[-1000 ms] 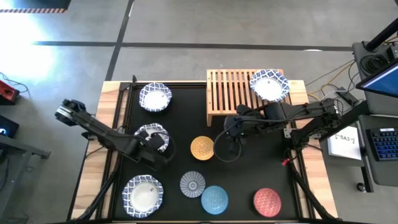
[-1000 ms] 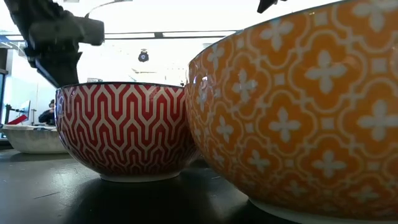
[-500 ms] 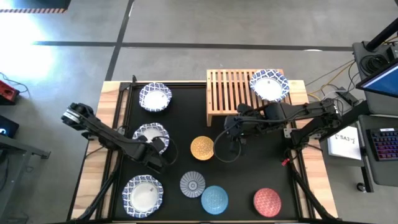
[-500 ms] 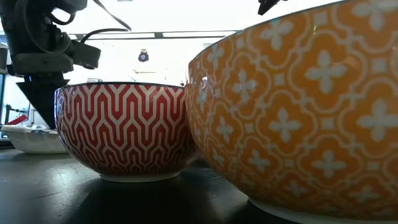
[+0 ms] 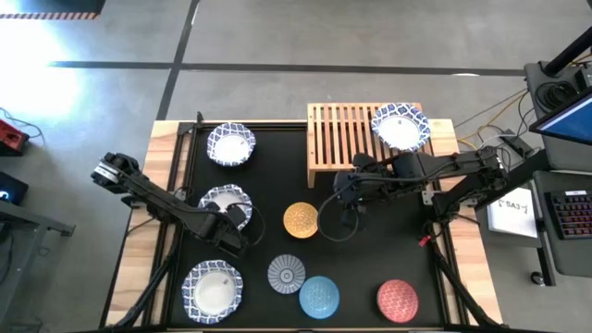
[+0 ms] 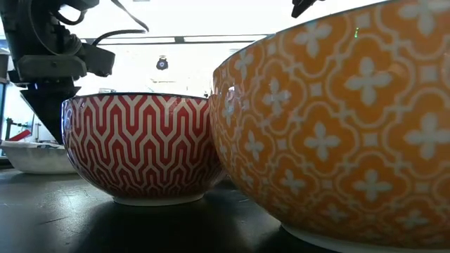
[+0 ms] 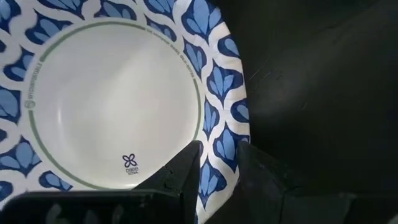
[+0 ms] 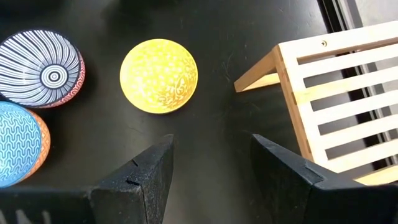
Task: Place and stack bowls onto a shelf
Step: Stack the middle white bowl on top of the other white bowl on the shelf
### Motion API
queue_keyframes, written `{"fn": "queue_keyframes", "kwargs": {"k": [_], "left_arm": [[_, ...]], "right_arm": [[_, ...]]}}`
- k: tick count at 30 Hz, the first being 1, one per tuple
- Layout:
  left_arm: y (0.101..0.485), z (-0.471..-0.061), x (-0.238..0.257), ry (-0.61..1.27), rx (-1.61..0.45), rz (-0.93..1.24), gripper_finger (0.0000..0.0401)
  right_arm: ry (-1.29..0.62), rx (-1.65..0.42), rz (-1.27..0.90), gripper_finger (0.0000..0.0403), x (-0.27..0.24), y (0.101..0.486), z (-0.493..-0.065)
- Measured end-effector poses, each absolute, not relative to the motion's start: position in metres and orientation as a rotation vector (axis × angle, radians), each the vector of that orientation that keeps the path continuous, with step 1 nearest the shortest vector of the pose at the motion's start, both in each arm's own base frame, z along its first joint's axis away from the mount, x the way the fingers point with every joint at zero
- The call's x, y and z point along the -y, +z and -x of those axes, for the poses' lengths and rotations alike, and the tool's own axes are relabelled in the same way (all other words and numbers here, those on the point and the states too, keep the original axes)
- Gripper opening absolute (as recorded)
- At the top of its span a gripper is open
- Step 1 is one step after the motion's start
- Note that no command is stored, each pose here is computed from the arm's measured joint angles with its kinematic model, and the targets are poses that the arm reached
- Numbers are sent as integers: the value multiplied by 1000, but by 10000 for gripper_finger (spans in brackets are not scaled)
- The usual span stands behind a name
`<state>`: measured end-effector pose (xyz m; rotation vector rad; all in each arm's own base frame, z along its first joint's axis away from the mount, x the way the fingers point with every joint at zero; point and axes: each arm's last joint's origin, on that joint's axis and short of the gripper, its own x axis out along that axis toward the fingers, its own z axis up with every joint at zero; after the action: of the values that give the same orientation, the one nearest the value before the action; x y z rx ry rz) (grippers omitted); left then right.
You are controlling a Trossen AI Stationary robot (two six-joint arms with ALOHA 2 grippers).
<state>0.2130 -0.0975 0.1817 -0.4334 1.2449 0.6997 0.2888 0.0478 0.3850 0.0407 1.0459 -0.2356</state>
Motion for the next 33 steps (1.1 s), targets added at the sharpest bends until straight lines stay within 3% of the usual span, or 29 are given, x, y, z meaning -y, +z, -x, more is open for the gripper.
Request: {"fn": "queue_keyframes", "kwargs": {"k": [17,33], "left_arm": [[200,-227,105,639,-1209,502,137],[155,-239,110,722,-1329,379,141]], "right_arm": [[-220,-1067,-5,199,-48,384,-288],[-220,-1065,-8,199,-48,384,-288]]}}
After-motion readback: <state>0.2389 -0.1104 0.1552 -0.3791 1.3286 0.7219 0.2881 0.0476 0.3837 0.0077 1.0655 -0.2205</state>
